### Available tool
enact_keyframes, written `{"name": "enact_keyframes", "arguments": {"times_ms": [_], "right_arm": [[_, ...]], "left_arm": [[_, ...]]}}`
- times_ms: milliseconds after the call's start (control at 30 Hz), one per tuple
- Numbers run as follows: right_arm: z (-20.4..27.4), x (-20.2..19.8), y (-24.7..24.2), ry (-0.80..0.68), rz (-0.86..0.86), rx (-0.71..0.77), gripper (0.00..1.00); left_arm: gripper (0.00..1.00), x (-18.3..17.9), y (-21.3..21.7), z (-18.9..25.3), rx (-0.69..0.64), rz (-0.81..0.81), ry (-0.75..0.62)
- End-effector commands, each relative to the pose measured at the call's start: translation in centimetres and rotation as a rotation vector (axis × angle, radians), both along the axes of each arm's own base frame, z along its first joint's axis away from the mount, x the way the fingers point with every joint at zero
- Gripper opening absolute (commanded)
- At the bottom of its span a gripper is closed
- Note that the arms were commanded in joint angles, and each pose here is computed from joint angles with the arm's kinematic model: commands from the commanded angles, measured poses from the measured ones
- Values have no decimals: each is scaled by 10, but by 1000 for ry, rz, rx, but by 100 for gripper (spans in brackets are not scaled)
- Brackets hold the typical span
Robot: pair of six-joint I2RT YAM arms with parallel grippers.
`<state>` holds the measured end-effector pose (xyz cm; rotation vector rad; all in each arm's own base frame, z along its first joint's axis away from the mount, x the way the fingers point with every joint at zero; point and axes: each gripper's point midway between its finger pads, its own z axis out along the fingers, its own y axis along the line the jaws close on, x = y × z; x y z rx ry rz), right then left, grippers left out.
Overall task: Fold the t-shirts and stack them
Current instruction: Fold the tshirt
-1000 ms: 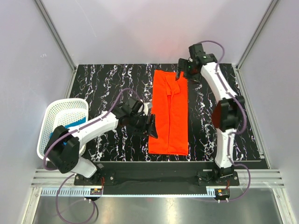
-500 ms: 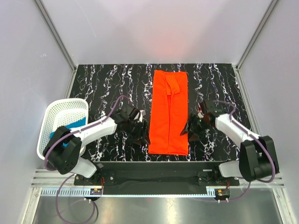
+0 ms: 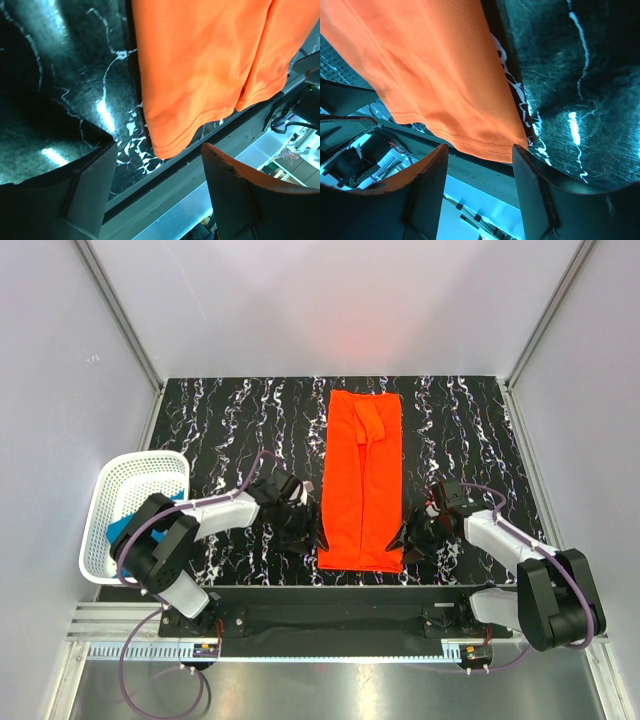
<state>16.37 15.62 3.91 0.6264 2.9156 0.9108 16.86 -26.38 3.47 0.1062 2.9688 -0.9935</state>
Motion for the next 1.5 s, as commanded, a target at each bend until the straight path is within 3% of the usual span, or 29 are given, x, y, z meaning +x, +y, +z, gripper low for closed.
{"name": "enact_keyframes", "arguments": {"times_ms": [0, 333, 500, 933, 1033, 1300, 1467], "right_arm": [[2, 6, -3, -42, -36, -23, 61], [0, 11, -11, -38, -61, -86, 60], [-8, 14, -13, 36, -92, -119, 54], [-19, 2, -2, 137, -63, -143, 54], [-17, 5, -3, 112, -69, -145, 56], [-17, 2, -3, 110, -65, -142, 58], [-14, 7, -4, 80, -60, -145, 61]], "left_arm": [[73, 4, -6, -4, -32, 19, -3], [62, -12, 1, -23, -7, 51, 79], [58, -17, 1, -26, -1, 55, 96], [50, -21, -3, -34, -4, 48, 134], [45, -19, -2, -35, 0, 53, 128], [16, -15, 19, -44, 111, 87, 111], [14, -15, 33, -46, 142, 90, 92]]}}
